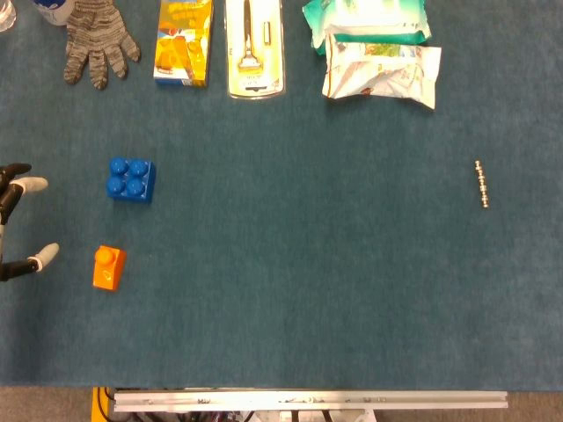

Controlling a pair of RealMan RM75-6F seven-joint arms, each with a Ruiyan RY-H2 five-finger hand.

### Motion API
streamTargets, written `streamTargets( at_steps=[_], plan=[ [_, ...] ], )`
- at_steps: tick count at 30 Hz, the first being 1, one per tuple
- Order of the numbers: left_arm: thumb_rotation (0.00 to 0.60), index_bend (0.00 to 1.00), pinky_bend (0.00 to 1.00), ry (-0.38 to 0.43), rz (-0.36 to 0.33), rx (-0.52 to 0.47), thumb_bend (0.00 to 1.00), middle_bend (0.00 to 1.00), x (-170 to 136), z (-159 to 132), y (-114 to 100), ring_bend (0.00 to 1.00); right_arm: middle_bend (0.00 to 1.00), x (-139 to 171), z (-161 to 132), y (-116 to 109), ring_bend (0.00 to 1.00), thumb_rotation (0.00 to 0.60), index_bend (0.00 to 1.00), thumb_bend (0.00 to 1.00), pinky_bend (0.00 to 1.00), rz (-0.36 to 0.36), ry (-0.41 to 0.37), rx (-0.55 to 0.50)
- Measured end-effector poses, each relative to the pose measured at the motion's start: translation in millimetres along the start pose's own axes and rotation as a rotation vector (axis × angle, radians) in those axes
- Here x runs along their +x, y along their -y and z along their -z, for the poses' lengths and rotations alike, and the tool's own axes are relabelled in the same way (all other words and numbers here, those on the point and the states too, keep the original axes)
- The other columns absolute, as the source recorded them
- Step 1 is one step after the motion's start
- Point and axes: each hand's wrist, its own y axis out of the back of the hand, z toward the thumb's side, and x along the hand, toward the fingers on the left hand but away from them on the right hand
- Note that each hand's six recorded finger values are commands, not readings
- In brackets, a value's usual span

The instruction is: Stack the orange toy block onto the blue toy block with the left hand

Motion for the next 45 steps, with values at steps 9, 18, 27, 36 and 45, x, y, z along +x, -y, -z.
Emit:
streamTargets(
  at_steps=[9, 18, 27, 36, 45],
  plan=[
    [0.600, 0.30, 0.10, 0.002, 0.002, 0.002, 0.08, 0.23, -0.4, 0.3, 0.4, 0.19, 0.48, -1.8, -0.6, -3.5, 0.37, 0.600, 0.48, 0.34, 0.41, 0.011, -0.004, 0.004],
    [0.600, 0.30, 0.10, 0.035, 0.020, 0.003, 0.08, 0.23, 8.8, -4.4, 0.7, 0.19, 0.48, -9.2, -5.7, -17.8, 0.37, 0.600, 0.48, 0.35, 0.41, 0.052, -0.026, 0.025],
    [0.600, 0.29, 0.10, 0.161, 0.109, 0.028, 0.08, 0.21, 37.5, -22.1, 10.9, 0.19, 0.48, -17.0, -11.8, -26.1, 0.37, 0.600, 0.48, 0.35, 0.41, 0.064, -0.045, 0.042],
    [0.600, 0.15, 0.08, 0.253, 0.227, 0.069, 0.08, 0.15, 70.1, -41.4, 32.3, 0.15, 0.48, -15.0, -10.5, -26.9, 0.37, 0.600, 0.48, 0.34, 0.41, 0.066, -0.037, 0.042],
    [0.600, 0.12, 0.08, 0.284, 0.269, 0.101, 0.08, 0.15, 106.7, -63.7, 57.4, 0.15, 0.48, -13.0, -6.5, -26.4, 0.37, 0.600, 0.48, 0.35, 0.41, 0.065, -0.029, 0.039]
  ],
)
